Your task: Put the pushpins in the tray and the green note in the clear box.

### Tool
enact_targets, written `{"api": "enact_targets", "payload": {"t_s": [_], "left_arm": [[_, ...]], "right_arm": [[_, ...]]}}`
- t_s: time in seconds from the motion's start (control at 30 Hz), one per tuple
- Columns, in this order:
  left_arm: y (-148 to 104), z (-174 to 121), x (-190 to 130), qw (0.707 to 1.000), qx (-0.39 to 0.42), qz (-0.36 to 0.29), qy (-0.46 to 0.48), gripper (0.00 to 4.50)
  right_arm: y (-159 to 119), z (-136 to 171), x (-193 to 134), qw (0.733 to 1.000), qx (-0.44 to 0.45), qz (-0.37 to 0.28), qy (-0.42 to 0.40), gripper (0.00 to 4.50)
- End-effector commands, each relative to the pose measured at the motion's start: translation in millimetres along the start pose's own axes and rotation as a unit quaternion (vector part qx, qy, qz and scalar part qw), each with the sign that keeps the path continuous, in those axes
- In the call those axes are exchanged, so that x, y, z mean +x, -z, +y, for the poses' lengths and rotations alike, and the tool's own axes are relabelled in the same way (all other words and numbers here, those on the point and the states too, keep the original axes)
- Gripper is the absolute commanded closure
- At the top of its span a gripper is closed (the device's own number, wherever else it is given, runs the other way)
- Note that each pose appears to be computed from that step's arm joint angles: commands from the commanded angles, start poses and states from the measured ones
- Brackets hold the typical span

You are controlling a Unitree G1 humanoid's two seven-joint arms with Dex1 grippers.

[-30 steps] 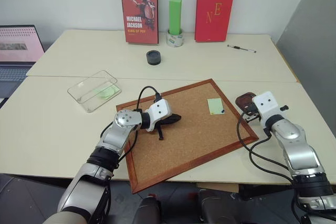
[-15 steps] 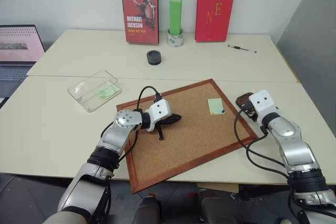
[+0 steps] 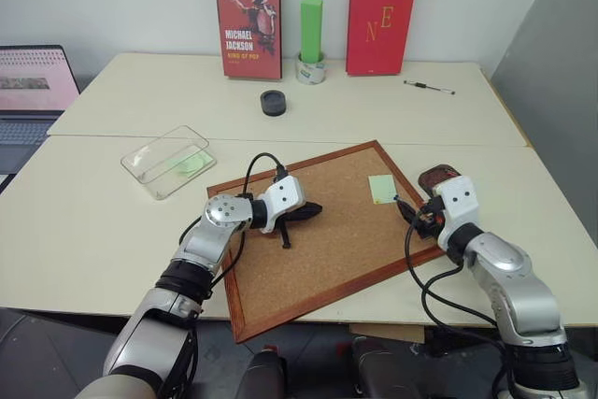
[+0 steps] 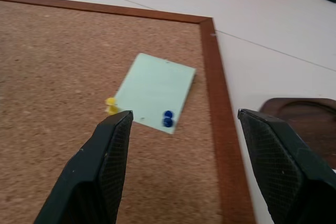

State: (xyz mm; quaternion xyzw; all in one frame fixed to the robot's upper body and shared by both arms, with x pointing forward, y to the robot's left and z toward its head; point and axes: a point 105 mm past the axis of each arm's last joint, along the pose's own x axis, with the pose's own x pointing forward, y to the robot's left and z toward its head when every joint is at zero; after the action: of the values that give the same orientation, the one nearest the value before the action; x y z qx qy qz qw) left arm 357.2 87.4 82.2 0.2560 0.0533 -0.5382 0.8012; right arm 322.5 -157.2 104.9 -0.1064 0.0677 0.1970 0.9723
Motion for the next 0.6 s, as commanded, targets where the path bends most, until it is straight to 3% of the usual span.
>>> {"api": "enact_targets", "payload": {"t_s": [0.03,0.27,0.6], "left_arm": [[20,-4,-2,0.999,-0.008,0.042,0.007,4.40],[19,-4,-2,0.999,-0.007,0.042,0.008,4.40],[18,-3,-3,0.999,-0.004,0.043,0.007,4.40]], "right_arm": [[-10,-3,8,1.000,-0.010,-0.022,0.014,1.12],[-7,-11,22,0.999,-0.005,-0.024,0.032,1.12],[-4,-10,26,0.999,-0.007,-0.022,0.025,2.88]]}}
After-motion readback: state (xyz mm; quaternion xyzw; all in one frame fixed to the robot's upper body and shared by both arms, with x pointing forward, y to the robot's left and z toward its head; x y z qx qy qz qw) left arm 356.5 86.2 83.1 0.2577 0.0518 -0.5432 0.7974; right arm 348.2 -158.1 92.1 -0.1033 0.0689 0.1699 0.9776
